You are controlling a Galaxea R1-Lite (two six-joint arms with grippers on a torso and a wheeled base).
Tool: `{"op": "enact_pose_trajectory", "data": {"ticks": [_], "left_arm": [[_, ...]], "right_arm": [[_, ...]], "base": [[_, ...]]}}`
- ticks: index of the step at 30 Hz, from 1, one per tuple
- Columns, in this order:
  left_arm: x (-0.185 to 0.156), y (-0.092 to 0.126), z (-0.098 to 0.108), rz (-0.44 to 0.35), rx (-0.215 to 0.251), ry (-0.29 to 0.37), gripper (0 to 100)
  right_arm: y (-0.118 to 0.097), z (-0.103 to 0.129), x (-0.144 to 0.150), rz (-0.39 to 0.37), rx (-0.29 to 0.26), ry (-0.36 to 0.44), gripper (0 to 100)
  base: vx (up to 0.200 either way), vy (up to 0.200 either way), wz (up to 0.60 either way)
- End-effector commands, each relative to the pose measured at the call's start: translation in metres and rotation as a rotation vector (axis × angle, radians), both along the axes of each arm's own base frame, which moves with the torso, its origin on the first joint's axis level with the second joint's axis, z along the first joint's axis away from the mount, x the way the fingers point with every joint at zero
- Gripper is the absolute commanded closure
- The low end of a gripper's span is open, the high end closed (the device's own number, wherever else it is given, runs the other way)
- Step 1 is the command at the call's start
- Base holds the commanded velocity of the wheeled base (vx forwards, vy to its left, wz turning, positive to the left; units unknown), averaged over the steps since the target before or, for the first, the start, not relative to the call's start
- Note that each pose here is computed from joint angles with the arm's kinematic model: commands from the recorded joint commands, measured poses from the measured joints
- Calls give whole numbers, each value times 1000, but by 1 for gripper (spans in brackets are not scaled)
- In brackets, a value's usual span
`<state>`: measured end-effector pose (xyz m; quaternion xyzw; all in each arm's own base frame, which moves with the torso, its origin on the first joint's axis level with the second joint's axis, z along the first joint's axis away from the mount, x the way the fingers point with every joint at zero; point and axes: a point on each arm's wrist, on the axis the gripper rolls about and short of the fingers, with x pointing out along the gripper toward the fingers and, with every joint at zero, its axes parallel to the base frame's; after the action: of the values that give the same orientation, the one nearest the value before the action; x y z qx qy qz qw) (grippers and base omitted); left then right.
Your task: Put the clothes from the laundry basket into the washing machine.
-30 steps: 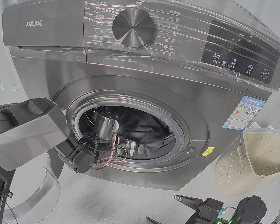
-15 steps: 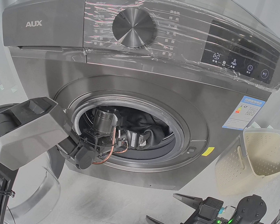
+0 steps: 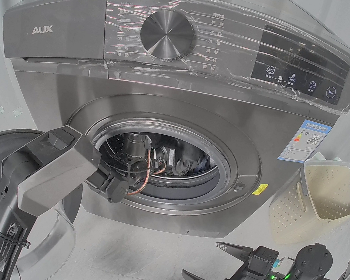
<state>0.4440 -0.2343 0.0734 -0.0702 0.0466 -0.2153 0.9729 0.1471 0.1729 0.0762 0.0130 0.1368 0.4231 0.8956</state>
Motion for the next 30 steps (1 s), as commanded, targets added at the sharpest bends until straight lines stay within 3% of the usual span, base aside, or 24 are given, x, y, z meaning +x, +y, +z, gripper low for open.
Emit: {"op": "enact_pose_trajectory", "data": {"ticks": [1,6,16,17,24,30], "left_arm": [[33,7,7,112,-85,-111,100],[49,10,15,173,-132,-174,100],[47,7,6,170,-139,-133,100],[45,7,2,169,-133,-114,0],[33,9,-11,159,-103,-31,0],[29,10,-15,154,-92,-12,0]], "right_arm": [[1,-2,0,3,-8,7,0],[1,-2,0,3,-8,7,0],[1,-3,0,3,-10,9,0],[1,-3,0,2,-9,8,0],[1,-3,0,2,-10,9,0],[1,-3,0,3,-10,9,0]], "base": [[0,0,0],[0,0,0],[0,0,0],[0,0,0],[0,0,0],[0,0,0]]}}
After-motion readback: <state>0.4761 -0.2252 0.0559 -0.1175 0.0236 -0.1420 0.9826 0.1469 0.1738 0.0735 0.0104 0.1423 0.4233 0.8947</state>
